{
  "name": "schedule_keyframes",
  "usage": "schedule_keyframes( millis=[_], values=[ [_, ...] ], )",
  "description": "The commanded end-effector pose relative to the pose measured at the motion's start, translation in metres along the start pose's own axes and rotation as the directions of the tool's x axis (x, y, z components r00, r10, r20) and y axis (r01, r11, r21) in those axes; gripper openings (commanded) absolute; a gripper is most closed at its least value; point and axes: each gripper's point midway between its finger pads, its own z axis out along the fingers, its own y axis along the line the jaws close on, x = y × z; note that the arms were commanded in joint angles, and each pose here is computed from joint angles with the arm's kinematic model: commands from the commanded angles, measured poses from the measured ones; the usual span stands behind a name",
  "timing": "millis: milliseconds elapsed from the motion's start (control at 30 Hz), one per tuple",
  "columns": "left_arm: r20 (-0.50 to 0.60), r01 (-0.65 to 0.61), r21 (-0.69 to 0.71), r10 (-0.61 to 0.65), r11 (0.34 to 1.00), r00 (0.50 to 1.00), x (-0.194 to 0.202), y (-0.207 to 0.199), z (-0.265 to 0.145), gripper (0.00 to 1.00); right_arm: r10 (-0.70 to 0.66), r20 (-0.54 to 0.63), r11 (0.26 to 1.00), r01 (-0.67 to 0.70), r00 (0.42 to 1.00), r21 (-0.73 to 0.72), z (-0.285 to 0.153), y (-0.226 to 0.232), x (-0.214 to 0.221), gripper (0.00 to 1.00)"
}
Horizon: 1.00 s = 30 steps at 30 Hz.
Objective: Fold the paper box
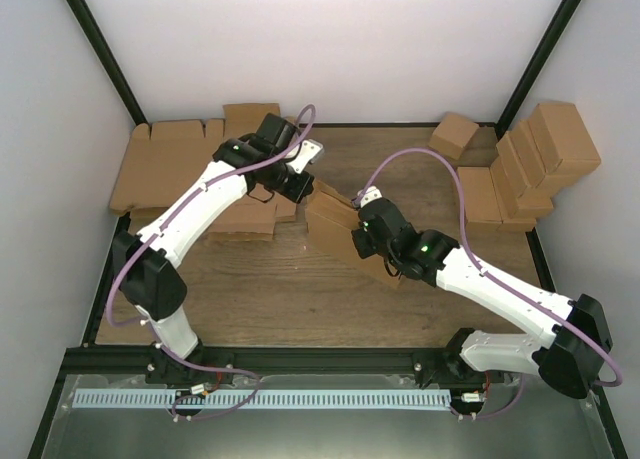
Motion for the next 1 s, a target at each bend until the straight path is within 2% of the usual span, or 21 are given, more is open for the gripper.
schedule_keyframes(
  millis=[0,200,467,600,767,967],
  values=[
    [-0.098,-0.027,-0.070,0.021,0.997,0.995,0.028,0.011,0.003,0.04,-0.026,-0.107,0.999,0.028,0.994,0.015,0.008,0.000,0.029,0.01],
    [-0.101,-0.053,-0.082,0.044,0.995,0.994,0.028,0.012,-0.002,0.04,-0.027,-0.112,0.999,0.029,0.993,0.014,0.009,0.001,0.030,0.01],
    [-0.087,-0.038,-0.008,0.037,0.999,0.995,0.039,-0.007,0.009,0.04,-0.012,-0.092,1.000,0.011,0.996,-0.003,0.005,0.003,0.023,0.03],
    [-0.057,-0.005,-0.018,0.004,1.000,0.998,0.039,-0.006,0.012,0.04,0.013,-0.062,0.997,-0.017,0.998,-0.072,-0.009,0.013,0.007,0.13],
    [0.011,0.012,-0.032,-0.012,0.999,1.000,0.022,-0.006,0.004,0.04,0.049,-0.006,0.977,-0.049,0.999,-0.206,-0.047,0.027,-0.025,0.24],
    [0.080,0.021,-0.023,-0.019,1.000,0.997,0.009,-0.009,-0.004,0.16,0.089,-0.027,0.963,-0.093,0.996,-0.252,-0.078,0.025,-0.030,0.38]
  ],
)
